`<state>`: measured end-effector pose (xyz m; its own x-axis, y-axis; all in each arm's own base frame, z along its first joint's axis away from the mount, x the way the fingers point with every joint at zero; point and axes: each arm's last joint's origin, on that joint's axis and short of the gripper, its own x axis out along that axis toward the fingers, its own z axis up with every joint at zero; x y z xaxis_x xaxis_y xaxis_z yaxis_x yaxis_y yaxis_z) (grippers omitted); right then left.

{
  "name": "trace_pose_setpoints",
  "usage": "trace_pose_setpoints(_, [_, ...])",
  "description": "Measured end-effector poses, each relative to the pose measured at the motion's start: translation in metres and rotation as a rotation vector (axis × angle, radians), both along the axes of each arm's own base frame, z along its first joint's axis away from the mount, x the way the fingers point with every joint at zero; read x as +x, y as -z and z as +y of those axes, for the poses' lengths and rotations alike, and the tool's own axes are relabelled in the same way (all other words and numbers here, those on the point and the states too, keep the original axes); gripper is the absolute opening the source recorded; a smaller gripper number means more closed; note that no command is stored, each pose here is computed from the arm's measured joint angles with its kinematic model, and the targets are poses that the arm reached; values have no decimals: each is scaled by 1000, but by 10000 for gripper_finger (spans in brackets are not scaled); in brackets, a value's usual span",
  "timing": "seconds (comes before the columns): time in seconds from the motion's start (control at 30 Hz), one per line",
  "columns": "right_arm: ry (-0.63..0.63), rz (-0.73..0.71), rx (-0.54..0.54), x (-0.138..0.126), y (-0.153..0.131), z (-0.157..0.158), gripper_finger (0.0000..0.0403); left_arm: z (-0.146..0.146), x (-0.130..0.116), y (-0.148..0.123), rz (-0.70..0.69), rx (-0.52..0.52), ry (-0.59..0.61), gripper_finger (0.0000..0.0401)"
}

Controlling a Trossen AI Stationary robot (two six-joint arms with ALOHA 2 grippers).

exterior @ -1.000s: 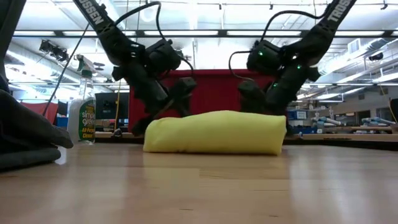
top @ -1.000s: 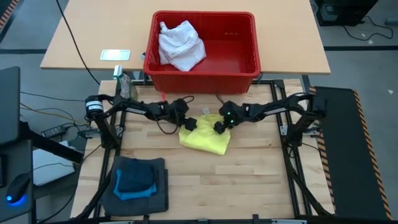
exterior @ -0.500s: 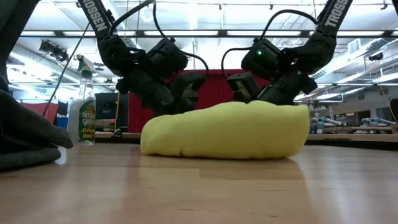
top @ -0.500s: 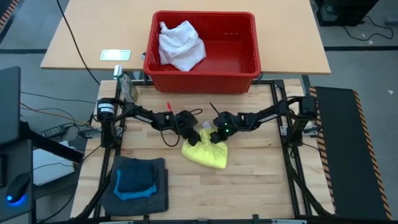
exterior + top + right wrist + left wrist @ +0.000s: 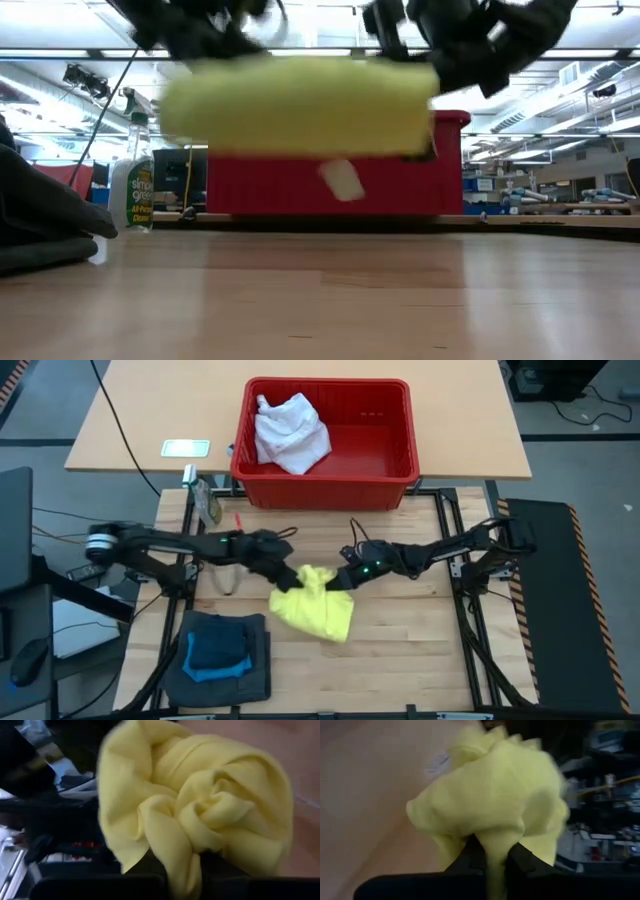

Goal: Fold laundry
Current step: Stack the yellow shirt on top of the dark blue shorts

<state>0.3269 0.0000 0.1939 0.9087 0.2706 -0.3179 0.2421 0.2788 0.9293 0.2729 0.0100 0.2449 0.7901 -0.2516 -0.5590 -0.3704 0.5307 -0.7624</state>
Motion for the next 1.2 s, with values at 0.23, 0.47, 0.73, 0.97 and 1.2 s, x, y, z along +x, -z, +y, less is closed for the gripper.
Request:
trace_pose_setpoints(0.23, [-54, -114, -24, 62, -30, 31, 43, -49, -73, -41, 96, -108, -4, 24])
trace_pose_setpoints(0.47, [-159, -210, -62, 143, -51, 52, 43, -85, -147, -56, 249, -249, 210, 24])
trace_pose_setpoints(0.73, [-235, -225, -95, 217, -50, 78, 43, -84, -200, -72, 374, -348, 301, 24])
trace_pose_setpoints(0.97, [-262, -90, -91, 245, 0, 95, 43, -116, -195, -39, 573, -219, 345, 49])
trace_pose_setpoints(1.2, [-257, 71, -171, 239, 22, 106, 80, -149, -187, 2, 733, -133, 316, 155])
